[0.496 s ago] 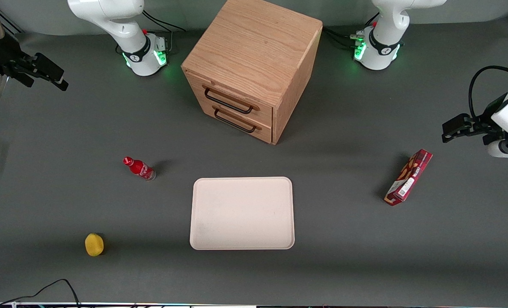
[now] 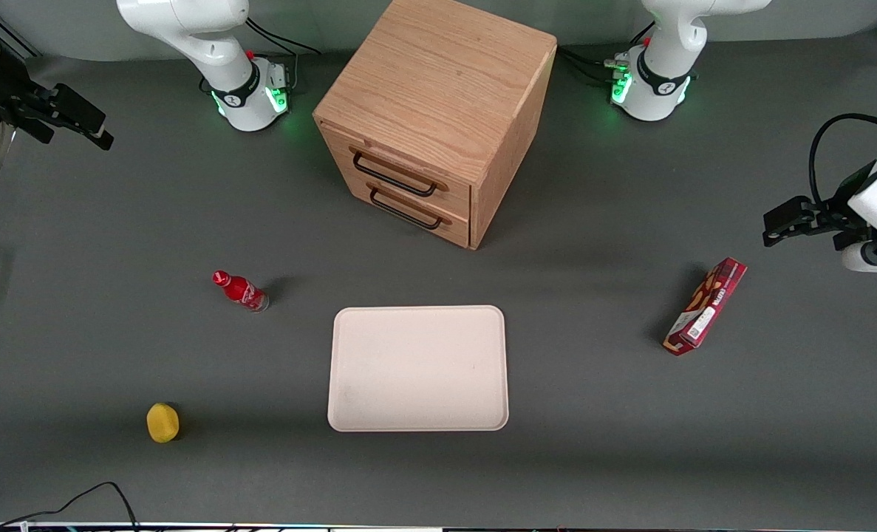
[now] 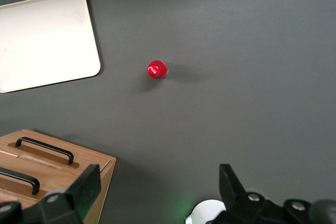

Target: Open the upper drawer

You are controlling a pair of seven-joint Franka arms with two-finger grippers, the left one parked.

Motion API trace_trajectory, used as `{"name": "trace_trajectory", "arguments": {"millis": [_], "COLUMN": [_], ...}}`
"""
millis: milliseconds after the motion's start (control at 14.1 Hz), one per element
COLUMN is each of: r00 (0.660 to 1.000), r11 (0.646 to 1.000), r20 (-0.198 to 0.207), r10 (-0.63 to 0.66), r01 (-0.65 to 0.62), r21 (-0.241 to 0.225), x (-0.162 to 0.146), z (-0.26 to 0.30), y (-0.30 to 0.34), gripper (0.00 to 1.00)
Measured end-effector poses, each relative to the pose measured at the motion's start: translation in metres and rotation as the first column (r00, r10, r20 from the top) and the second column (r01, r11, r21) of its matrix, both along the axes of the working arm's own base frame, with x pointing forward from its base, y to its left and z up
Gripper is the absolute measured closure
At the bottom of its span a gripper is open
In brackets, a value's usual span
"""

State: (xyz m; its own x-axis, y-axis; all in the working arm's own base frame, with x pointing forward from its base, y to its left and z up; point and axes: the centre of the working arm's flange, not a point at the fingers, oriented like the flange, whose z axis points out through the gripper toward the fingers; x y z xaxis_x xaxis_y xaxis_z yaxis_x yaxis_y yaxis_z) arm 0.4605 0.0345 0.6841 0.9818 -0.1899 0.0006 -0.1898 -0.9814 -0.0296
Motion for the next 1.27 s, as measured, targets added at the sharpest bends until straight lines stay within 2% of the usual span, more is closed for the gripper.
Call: {"name": "trace_trajectory", "arguments": {"millis": [212, 425, 496, 637, 779, 850, 920, 1062, 1133, 1274], "r00": [1.000, 0.993, 0.989, 0.975, 0.942, 0.912, 0.869, 0.762, 0.719, 0.654], "r11": [1.000, 0.995, 0.991, 0.976, 0.942, 0.911, 0.864, 0.743, 0.690, 0.598], "r20": [0.001, -0.062, -0.070, -0.075, -0.080, -0.076, -0.066, -0.027, -0.009, 0.025], "r10": [0.016, 0.103, 0.131, 0.211, 0.325, 0.403, 0.491, 0.647, 0.695, 0.756], "r01": [-0.016, -0.103, -0.131, -0.205, -0.315, -0.391, -0.475, -0.621, -0.663, -0.706], "r21": [-0.001, -0.003, 0.015, 0.079, 0.112, 0.135, 0.169, 0.251, 0.290, 0.379], "x": [-0.002, -0.015, -0.017, -0.019, -0.016, -0.013, -0.009, 0.004, 0.013, 0.029], "z": [0.006, 0.011, 0.012, 0.010, 0.003, 0.000, -0.004, -0.015, -0.024, -0.049], "y": [0.003, 0.015, 0.024, 0.058, 0.109, 0.133, 0.151, 0.168, 0.171, 0.183], "gripper": [0.00, 0.00, 0.00, 0.00, 0.00, 0.00, 0.00, 0.00, 0.00, 0.00]}}
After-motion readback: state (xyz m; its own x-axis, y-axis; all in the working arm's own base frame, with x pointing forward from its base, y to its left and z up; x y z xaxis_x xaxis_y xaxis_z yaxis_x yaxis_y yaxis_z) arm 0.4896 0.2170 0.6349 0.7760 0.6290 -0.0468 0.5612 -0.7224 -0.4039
